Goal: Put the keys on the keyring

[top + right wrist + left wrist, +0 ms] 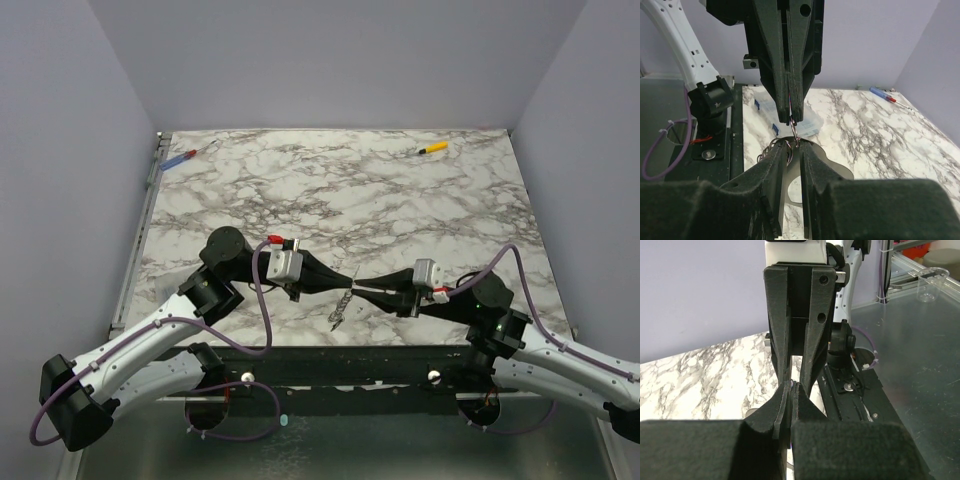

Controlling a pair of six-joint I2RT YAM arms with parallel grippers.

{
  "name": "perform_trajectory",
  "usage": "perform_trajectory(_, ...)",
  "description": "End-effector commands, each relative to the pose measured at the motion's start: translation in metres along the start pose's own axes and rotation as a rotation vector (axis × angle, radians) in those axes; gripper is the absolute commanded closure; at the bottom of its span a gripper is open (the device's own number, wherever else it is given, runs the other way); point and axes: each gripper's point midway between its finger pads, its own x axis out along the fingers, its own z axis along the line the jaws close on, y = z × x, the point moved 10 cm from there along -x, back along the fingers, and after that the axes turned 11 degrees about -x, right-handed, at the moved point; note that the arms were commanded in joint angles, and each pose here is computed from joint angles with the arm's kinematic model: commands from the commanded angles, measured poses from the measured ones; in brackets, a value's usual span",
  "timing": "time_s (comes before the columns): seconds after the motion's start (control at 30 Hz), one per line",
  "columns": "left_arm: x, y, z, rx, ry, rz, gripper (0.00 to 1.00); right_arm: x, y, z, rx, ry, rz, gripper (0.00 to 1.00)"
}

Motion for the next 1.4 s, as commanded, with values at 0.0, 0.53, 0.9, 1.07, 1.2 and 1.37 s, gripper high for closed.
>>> perform_trajectory(0.0,-0.001,-0.006,-0.005,0.036,0.031,-0.031,1.00,0.001,-0.018,-0.007,-0.021,0.018,-0.067,0.76)
perform_trajectory(0.53,-0.001,-0.008,-0.005,0.040,0.020,-0.049,1.00,-0.001,-0.018,-0.009,-0.025,0.034,-0.035,0.74)
perform_trajectory(0.9,0.000,-0.007,-0.005,0.038,0.023,-0.060,1.00,0.004,-0.021,-0.012,-0.036,0.033,-0.040,0.75)
perform_trajectory(1.07,0.000,-0.007,-0.004,0.040,0.022,-0.062,1.00,0.004,-0.023,-0.012,-0.036,0.028,-0.044,0.75)
perform_trajectory(1.2,-0.001,-0.007,-0.005,0.040,0.023,-0.065,1.00,0.004,-0.022,-0.012,-0.033,0.026,-0.041,0.75)
perform_trajectory(1.37,0.000,-0.007,-0.005,0.038,0.022,-0.070,1.00,0.006,-0.021,-0.012,-0.031,0.020,-0.037,0.78)
